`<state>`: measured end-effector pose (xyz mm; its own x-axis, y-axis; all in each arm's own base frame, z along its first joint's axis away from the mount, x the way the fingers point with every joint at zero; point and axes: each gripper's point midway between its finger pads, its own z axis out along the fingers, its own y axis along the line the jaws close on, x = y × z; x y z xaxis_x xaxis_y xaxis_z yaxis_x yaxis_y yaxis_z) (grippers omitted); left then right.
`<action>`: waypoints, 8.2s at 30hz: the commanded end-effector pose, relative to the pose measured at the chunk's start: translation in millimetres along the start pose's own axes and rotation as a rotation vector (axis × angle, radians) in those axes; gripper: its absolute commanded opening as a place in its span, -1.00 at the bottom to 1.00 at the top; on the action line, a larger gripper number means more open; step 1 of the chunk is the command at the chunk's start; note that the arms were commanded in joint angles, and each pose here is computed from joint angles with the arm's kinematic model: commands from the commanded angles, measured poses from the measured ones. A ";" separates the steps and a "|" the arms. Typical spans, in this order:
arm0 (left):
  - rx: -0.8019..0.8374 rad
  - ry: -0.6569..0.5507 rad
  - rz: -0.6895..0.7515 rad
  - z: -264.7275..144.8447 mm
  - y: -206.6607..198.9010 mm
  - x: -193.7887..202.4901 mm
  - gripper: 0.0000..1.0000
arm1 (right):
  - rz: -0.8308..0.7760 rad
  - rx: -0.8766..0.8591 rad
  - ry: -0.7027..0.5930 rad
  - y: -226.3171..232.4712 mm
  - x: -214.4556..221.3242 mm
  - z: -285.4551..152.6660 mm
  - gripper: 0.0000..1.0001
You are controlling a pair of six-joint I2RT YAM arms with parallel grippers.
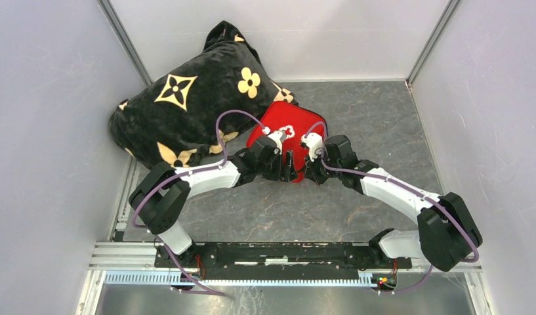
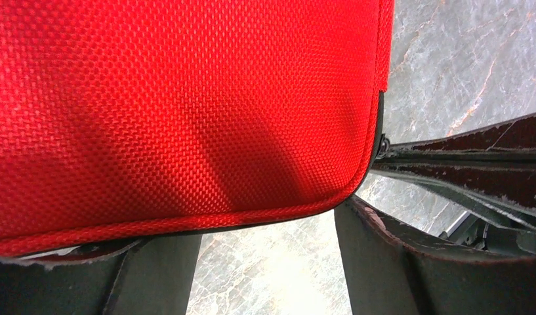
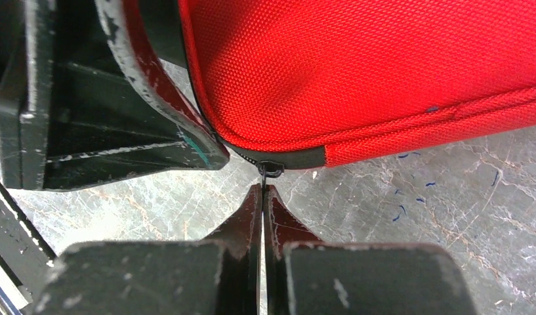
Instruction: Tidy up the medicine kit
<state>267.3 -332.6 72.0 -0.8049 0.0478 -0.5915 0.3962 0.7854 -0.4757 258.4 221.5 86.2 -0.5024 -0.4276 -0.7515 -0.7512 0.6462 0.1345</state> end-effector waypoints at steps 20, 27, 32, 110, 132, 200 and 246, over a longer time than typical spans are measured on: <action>-0.078 -0.270 0.050 -66.8 -6.1 -66.1 0.58 | 0.230 0.247 -0.152 -37.2 -8.6 -7.0 -1.00; -0.156 -0.389 0.050 -108.0 1.3 -122.6 0.71 | 0.456 0.413 -0.124 -96.0 33.3 -37.0 -1.00; -0.200 -0.314 0.092 -88.7 12.3 -124.1 0.73 | 0.448 0.459 -0.127 -120.2 30.7 -49.8 -1.00; -0.146 -0.210 -0.162 -35.7 37.5 -58.8 -0.95 | 0.001 0.362 0.074 -81.0 -45.8 -26.4 -1.00; -0.244 -0.265 -0.150 -42.7 53.2 -75.4 0.39 | -0.076 0.202 0.202 -57.3 -2.1 -19.9 -1.00; -0.066 -0.107 -0.184 -6.4 -4.5 -18.2 -0.96 | 0.211 0.110 -0.071 16.2 -82.3 27.4 -1.00; -0.040 -0.240 0.111 52.1 35.8 -208.9 0.47 | 0.444 0.564 0.031 -102.4 58.2 -72.1 -1.00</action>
<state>445.8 -350.4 146.0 -0.6719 -0.0948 -0.7345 0.3678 0.8181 -0.4421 269.4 79.1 70.4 -0.7452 -0.0773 -0.6623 -0.1255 0.9918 0.0254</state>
